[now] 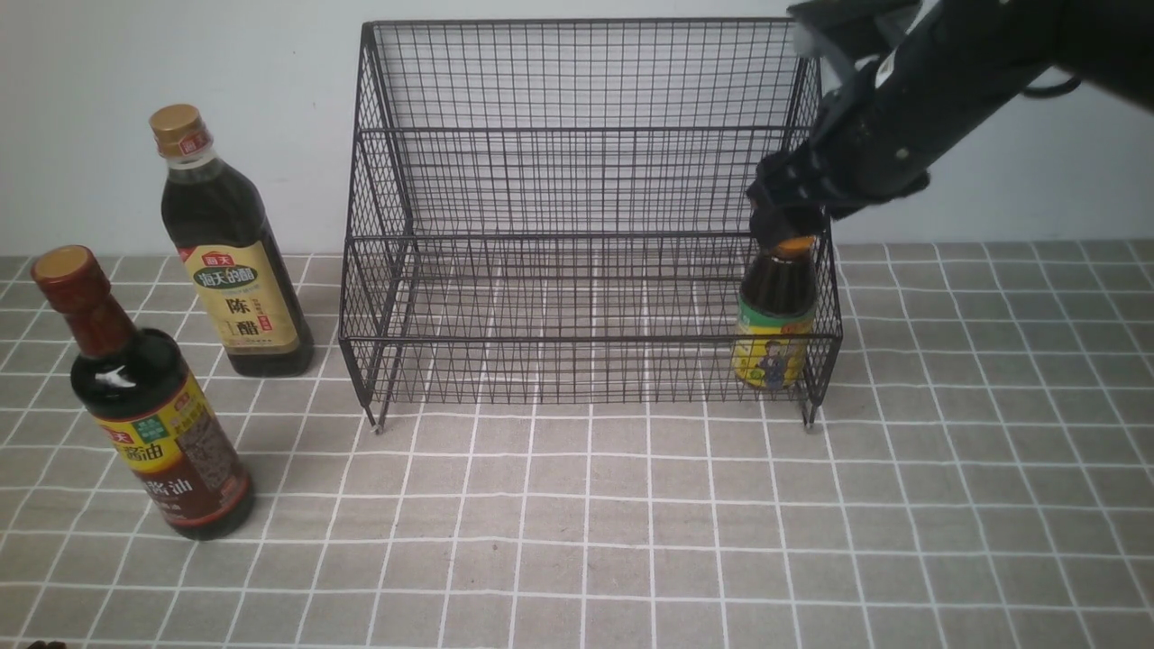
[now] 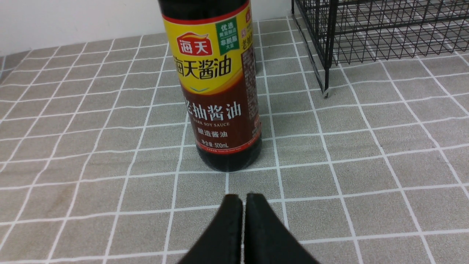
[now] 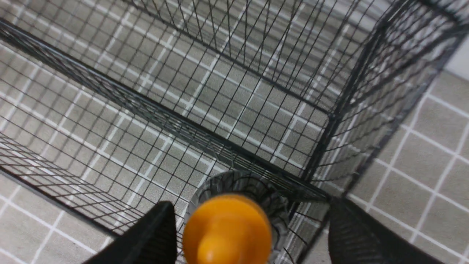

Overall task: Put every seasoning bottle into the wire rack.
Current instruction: Use the right arm to put the condiment bottle back on the shelf, then use the left arm to grab the condiment bottle closest to it

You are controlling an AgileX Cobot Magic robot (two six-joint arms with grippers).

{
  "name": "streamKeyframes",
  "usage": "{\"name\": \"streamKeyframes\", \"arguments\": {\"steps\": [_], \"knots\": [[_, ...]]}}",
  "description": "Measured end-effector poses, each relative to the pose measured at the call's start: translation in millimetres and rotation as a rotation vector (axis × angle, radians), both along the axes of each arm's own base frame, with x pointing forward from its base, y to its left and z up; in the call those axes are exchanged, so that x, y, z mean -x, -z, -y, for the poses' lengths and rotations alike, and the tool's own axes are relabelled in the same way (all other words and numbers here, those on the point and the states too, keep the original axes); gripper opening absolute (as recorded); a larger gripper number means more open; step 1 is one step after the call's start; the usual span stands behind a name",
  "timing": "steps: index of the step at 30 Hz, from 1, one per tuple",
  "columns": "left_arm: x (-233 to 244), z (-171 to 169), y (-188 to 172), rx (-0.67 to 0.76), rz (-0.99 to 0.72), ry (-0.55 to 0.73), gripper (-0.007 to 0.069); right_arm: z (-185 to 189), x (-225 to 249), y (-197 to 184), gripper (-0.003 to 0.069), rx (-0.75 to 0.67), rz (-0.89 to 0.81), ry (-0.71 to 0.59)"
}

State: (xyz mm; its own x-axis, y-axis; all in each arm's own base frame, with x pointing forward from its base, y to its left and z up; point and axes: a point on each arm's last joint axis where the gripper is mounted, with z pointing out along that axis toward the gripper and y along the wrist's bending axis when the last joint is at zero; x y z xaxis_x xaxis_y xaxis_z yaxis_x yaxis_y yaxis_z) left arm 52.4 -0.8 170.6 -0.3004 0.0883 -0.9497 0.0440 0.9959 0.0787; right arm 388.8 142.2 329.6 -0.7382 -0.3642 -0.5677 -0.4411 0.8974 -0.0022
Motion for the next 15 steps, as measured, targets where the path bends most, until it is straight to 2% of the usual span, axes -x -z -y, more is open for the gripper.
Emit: {"name": "streamKeyframes", "arguments": {"steps": [2,4,6,8,9,10,11,13,15], "knots": [[0,0,0,0.000,0.000,0.000,-0.0007,3,8,-14,0.0506,-0.007,0.021,0.003],[0,0,0,0.000,0.000,0.000,-0.0007,13,37,-56,0.0470,-0.039,0.089,0.021],[0,0,0,0.000,0.000,0.000,-0.0007,19,52,-76,0.0434,-0.058,0.119,0.038],[0,0,0,0.000,0.000,0.000,-0.0007,39,100,-123,0.0298,-0.093,0.202,0.089],[0,0,0,0.000,0.000,0.000,-0.0007,39,100,-123,0.0274,-0.092,0.198,0.093],[0,0,0,0.000,0.000,0.000,-0.0007,53,132,-148,0.0172,-0.104,0.257,0.121],[0,0,0,0.000,0.000,0.000,-0.0007,55,136,-150,0.0146,-0.111,0.258,0.132],[0,0,0,0.000,0.000,0.000,-0.0007,70,174,-175,0.0046,-0.149,0.336,0.171],[0,0,0,0.000,0.000,0.000,-0.0007,89,223,-191,0.0003,-0.209,0.429,0.199]]}}
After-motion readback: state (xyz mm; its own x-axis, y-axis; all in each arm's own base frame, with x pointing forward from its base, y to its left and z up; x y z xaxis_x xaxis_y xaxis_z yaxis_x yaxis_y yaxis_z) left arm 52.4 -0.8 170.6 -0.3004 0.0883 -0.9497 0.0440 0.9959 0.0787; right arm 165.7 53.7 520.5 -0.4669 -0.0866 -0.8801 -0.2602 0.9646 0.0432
